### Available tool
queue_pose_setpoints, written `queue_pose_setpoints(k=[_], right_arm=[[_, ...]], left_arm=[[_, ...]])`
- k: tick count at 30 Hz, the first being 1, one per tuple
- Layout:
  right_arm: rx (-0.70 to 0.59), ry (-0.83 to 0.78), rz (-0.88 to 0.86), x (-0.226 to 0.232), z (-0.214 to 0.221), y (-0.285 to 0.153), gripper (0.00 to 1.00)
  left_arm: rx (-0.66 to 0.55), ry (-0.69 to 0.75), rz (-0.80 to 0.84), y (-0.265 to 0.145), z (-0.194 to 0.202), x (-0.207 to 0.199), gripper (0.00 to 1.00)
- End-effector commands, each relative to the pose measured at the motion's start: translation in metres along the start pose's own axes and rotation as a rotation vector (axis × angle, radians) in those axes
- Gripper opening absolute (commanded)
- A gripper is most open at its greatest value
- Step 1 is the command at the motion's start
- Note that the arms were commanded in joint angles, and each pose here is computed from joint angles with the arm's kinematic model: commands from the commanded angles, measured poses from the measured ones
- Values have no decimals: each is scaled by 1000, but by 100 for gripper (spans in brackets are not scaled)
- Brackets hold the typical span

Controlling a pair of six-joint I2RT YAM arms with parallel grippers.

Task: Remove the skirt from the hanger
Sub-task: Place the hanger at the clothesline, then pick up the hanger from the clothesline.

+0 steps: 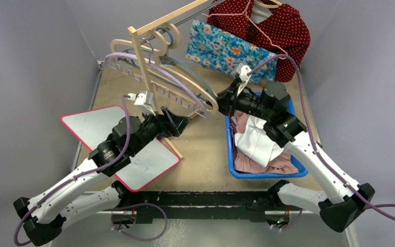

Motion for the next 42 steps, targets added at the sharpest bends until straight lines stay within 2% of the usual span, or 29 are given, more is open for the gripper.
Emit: queue_pose_setpoints(k=[1, 3, 5, 11, 15, 21, 25, 29, 34, 42], right_arm=[[-64, -122, 4, 6, -20, -10, 13], [-69, -129, -7, 8, -20, -11, 16], [-73, -117, -6, 8, -21, -10, 22], [-105, -53, 186, -3, -22, -28, 59], [-89, -22, 324, -8, -16, -50, 73], [11, 39, 383, 2, 19, -81, 83], [93, 114, 395, 5, 61, -90, 89], [100, 208, 447, 2, 85, -91, 98], [60, 241, 568, -15, 77, -84, 99], [61, 179, 806, -58, 56, -76, 99]], left_arm=[[-25, 2, 37, 1, -4, -6, 80], [-26, 3, 38, 1, -4, -6, 80], [-22, 3, 36, 3, -4, -6, 80], [-16, 5, 31, 5, -2, -5, 80], [-14, 11, 31, 5, -2, -5, 80], [-12, 26, 46, 8, 0, -5, 79], [-49, 21, 80, 2, 2, -1, 80], [-42, 41, 78, 1, 6, 4, 81], [-10, 86, 58, 1, 9, 6, 81], [12, 129, 41, -6, 10, 11, 81]])
Point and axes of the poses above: each gripper's point midway between its finger pads, its own y axis out along the fingers, its own x axis along the line the jaws close on, z = x × y, the point moved 6 cm from there along -y, back along the fingers, and after that the axes turned 5 degrees about -y, right-handed, at the moved point
